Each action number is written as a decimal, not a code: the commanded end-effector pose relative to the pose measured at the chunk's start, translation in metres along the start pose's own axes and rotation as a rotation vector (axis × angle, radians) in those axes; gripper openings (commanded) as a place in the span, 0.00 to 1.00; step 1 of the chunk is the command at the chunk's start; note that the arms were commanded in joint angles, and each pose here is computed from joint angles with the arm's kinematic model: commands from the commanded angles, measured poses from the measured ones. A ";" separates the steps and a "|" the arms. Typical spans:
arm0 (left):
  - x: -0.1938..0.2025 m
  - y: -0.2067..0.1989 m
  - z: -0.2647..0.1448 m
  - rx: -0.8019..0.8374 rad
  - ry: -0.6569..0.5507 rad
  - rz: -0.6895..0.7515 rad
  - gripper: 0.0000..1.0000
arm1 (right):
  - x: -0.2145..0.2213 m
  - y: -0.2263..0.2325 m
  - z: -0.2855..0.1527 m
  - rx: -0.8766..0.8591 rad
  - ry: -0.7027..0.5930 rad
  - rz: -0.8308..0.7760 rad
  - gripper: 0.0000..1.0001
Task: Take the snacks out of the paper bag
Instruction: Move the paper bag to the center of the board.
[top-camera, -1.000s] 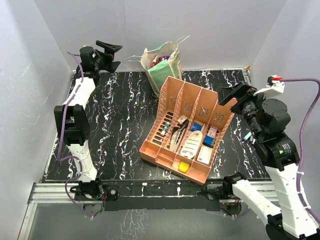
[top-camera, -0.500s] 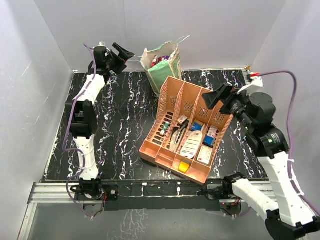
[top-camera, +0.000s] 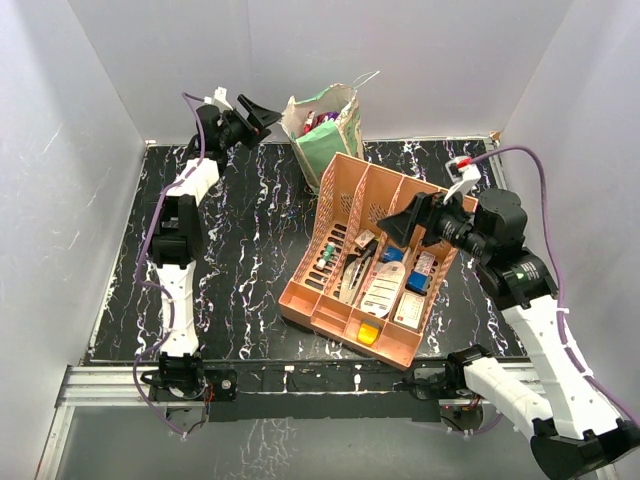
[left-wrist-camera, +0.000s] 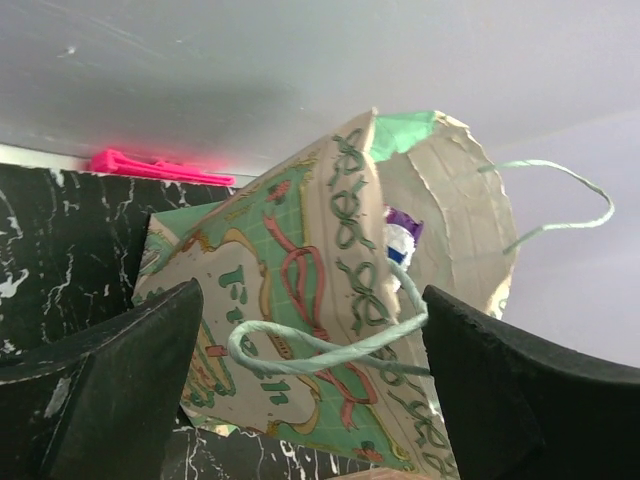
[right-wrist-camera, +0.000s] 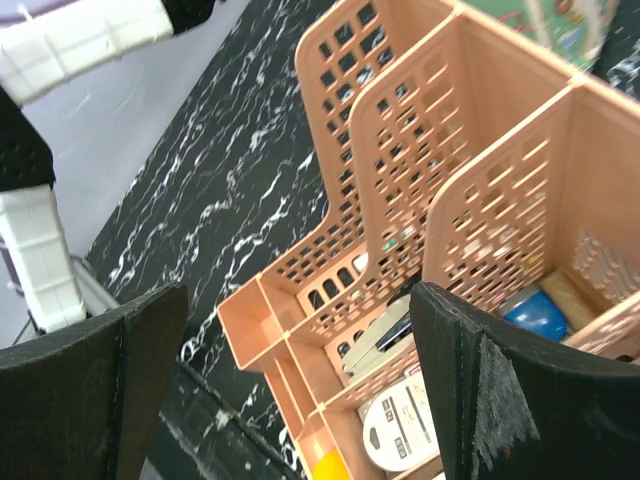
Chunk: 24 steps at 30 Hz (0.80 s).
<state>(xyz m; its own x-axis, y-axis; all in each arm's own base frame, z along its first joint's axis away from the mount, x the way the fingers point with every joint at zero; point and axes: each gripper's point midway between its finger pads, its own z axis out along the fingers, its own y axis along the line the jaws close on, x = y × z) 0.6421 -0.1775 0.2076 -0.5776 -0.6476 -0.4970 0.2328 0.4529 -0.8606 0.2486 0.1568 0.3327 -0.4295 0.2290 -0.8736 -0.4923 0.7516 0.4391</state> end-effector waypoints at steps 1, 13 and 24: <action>-0.021 -0.069 -0.015 0.209 -0.047 0.118 0.85 | 0.006 0.022 0.003 -0.149 0.002 -0.031 0.98; -0.025 -0.080 -0.043 0.187 -0.057 0.064 0.39 | 0.016 0.036 0.017 -0.213 0.043 -0.013 0.98; -0.039 -0.091 -0.070 0.170 -0.054 0.020 0.13 | 0.080 0.082 0.055 -0.201 0.207 -0.040 0.98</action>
<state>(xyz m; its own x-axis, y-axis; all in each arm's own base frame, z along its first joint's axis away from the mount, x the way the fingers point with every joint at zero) 0.6106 -0.1535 0.2537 -0.5556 -0.6779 -0.4814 0.2883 0.3859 -0.8763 0.2144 0.2418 0.2801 -0.5868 0.0558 -0.8078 -0.6326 0.5911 0.5004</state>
